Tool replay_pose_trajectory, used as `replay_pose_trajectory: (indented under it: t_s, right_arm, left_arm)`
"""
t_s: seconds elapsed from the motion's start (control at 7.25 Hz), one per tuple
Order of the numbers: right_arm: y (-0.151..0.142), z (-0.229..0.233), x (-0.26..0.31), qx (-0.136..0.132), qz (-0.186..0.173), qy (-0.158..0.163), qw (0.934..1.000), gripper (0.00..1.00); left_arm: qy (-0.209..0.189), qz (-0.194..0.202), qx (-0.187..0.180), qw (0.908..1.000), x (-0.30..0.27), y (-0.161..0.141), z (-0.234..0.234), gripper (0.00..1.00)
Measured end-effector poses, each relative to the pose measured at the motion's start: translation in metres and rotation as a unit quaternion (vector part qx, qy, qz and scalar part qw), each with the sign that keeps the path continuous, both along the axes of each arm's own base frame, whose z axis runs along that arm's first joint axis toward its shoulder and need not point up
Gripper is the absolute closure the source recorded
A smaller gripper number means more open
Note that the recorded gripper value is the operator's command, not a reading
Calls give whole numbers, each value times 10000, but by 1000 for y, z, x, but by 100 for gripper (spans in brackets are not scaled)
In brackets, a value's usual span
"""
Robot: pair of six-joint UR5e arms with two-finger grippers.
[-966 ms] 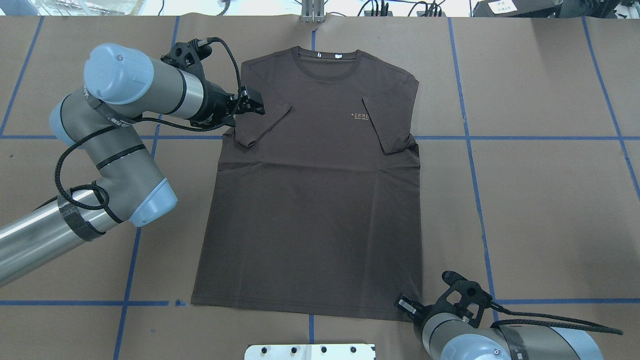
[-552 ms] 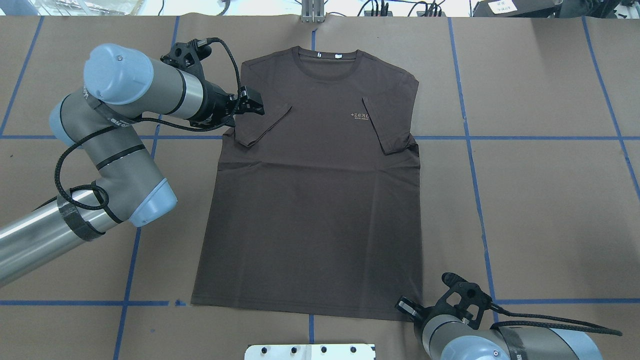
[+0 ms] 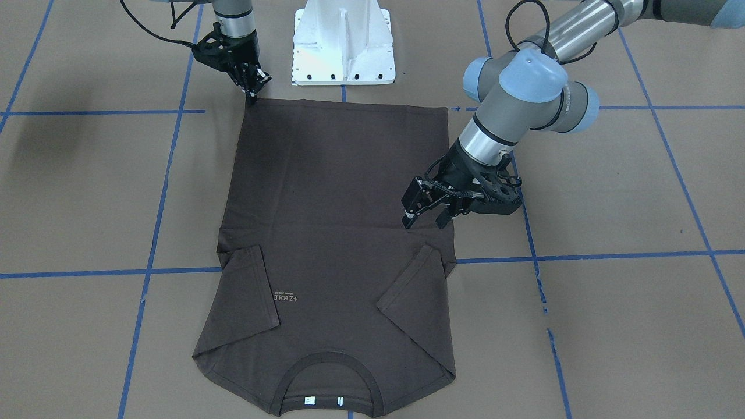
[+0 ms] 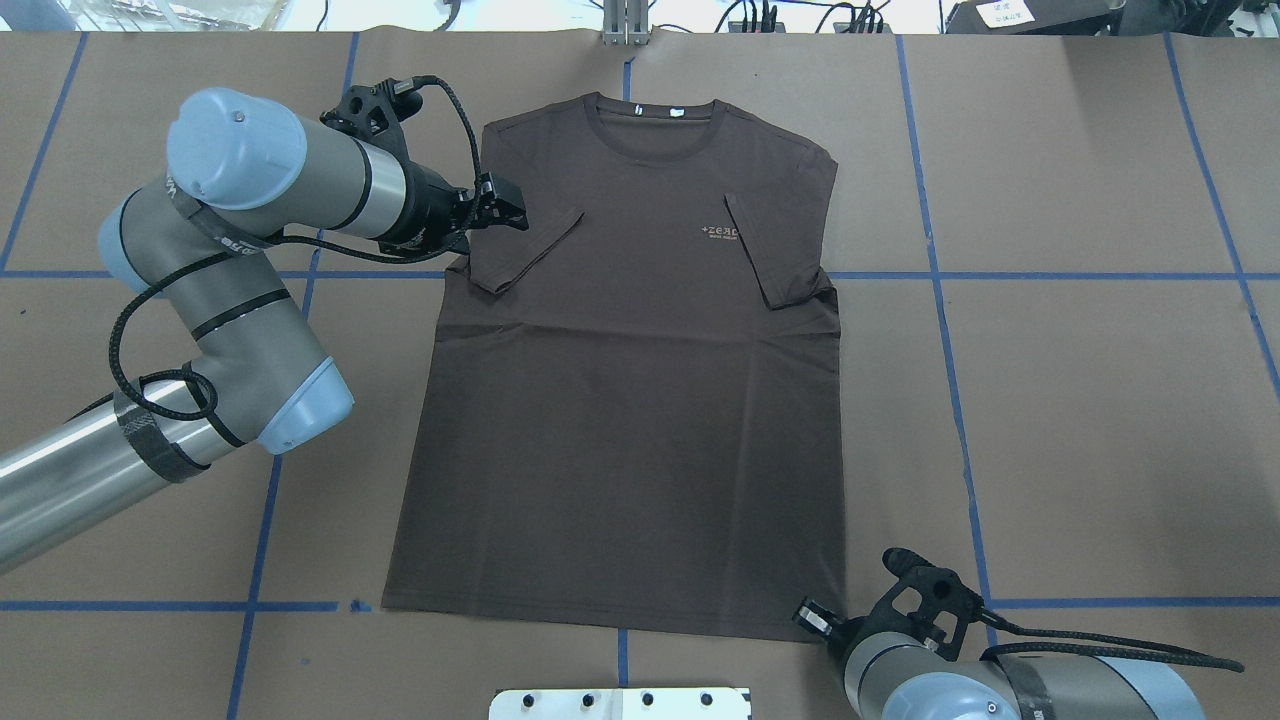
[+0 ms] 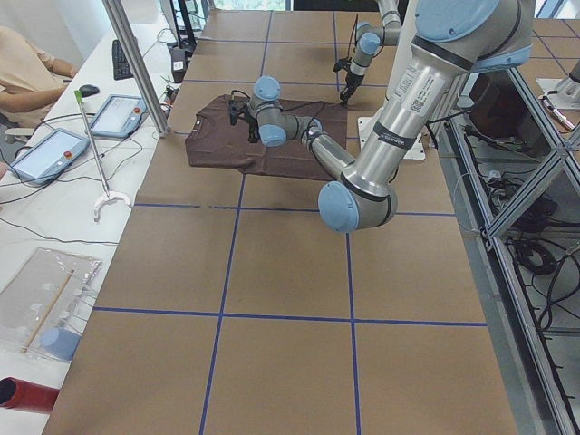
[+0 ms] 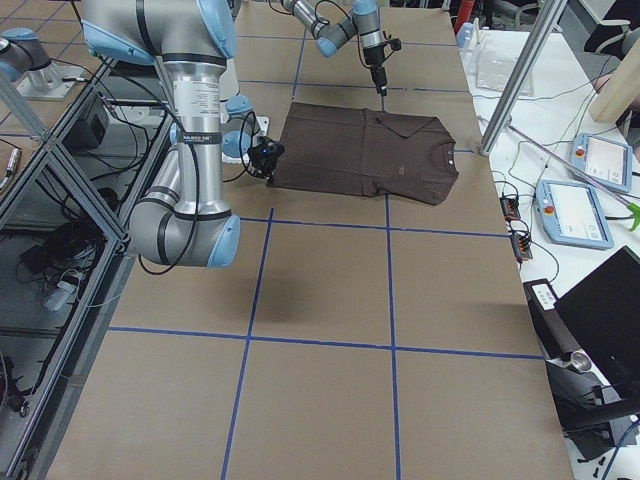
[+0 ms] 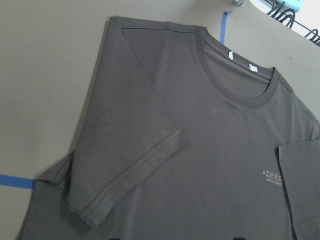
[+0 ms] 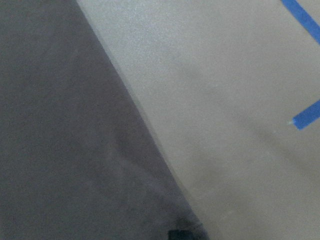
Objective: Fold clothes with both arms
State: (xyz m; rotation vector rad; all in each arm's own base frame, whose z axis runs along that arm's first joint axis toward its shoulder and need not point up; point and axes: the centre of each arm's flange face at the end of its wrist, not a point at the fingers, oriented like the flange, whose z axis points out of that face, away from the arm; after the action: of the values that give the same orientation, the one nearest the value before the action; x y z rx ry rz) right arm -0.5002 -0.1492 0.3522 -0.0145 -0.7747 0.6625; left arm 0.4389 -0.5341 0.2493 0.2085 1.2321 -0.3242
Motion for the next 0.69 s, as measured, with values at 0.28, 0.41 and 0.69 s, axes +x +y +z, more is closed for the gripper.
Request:
replay_pose_trajectory:
  t_s: [0.28, 0.41, 0.69]
  right_arm:
    - [0, 0, 1, -24, -16, -4, 10000, 65]
    - [0, 0, 1, -29, -17, -3, 10000, 60]
    - [1, 1, 1, -28, -24, 16, 10000, 38]
  left_arm:
    - [8, -2, 0, 10000, 0, 0, -1, 19]
    - [11, -2, 1, 10000, 0, 0, -2, 19]
    - [12, -5, 1, 10000, 0, 0, -2, 19]
